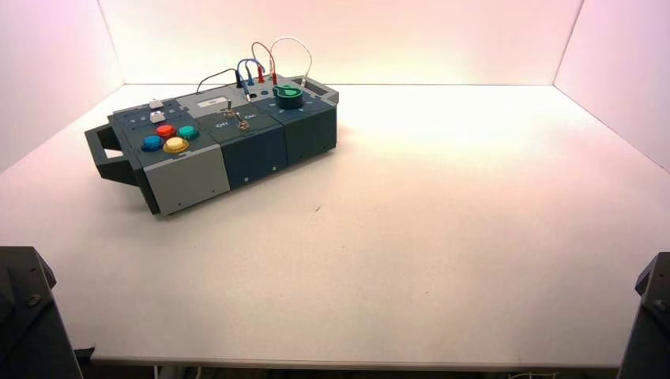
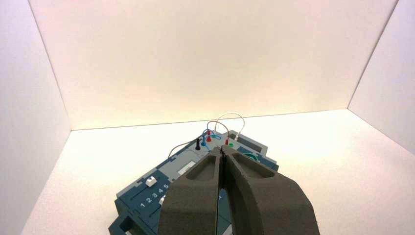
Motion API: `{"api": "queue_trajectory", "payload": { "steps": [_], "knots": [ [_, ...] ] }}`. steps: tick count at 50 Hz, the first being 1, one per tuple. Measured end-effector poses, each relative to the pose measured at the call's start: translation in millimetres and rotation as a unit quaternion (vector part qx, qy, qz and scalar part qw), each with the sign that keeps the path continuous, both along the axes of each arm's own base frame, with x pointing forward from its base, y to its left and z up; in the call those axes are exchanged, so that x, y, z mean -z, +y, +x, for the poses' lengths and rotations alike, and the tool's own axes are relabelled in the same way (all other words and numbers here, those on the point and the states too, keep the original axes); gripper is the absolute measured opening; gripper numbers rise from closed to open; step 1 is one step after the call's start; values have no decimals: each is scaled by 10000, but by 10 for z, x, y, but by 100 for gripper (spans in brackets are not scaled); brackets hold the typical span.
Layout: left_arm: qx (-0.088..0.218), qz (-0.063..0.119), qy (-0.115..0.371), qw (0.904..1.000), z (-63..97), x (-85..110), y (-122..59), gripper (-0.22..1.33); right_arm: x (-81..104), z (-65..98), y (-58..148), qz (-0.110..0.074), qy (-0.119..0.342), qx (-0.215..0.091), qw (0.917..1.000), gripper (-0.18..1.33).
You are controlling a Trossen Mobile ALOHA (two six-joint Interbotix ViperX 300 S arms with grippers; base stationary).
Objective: Move the right gripper to the left.
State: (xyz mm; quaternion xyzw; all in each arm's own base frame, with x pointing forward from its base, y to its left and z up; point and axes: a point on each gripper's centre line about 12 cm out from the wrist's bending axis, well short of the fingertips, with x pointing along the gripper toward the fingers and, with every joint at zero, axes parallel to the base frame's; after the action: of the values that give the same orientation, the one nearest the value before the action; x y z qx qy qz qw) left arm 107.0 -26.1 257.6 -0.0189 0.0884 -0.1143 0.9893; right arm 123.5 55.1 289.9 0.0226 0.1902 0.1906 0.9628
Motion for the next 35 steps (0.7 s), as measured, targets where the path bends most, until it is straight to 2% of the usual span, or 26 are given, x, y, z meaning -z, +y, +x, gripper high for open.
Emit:
{"api": "queue_trajectory", "payload": {
  "steps": [13, 23, 28, 30, 31, 35],
  "knots": [
    [1, 7, -2, 10000, 0, 0, 0, -16, -62, 85, 389, 60, 223, -940, 9953, -14],
    [1, 7, -2, 10000, 0, 0, 0, -16, -97, 116, 780, -67, 422, -1716, 9842, -14],
    [0, 0, 0, 10000, 0, 0, 0, -16, -145, 143, 957, -110, 463, -1972, 9792, -14],
    [0, 0, 0, 10000, 0, 0, 0, -16, -144, 144, 964, -115, 469, -1979, 9790, -14],
    [8, 0, 0, 10000, 0, 0, -2, -16, -164, 158, 1068, -135, 486, -2114, 9761, -14],
    [9, 7, -2, 10000, 0, 0, -2, -16, -190, 172, 1217, -173, 519, -2301, 9716, -14]
  ]
}}
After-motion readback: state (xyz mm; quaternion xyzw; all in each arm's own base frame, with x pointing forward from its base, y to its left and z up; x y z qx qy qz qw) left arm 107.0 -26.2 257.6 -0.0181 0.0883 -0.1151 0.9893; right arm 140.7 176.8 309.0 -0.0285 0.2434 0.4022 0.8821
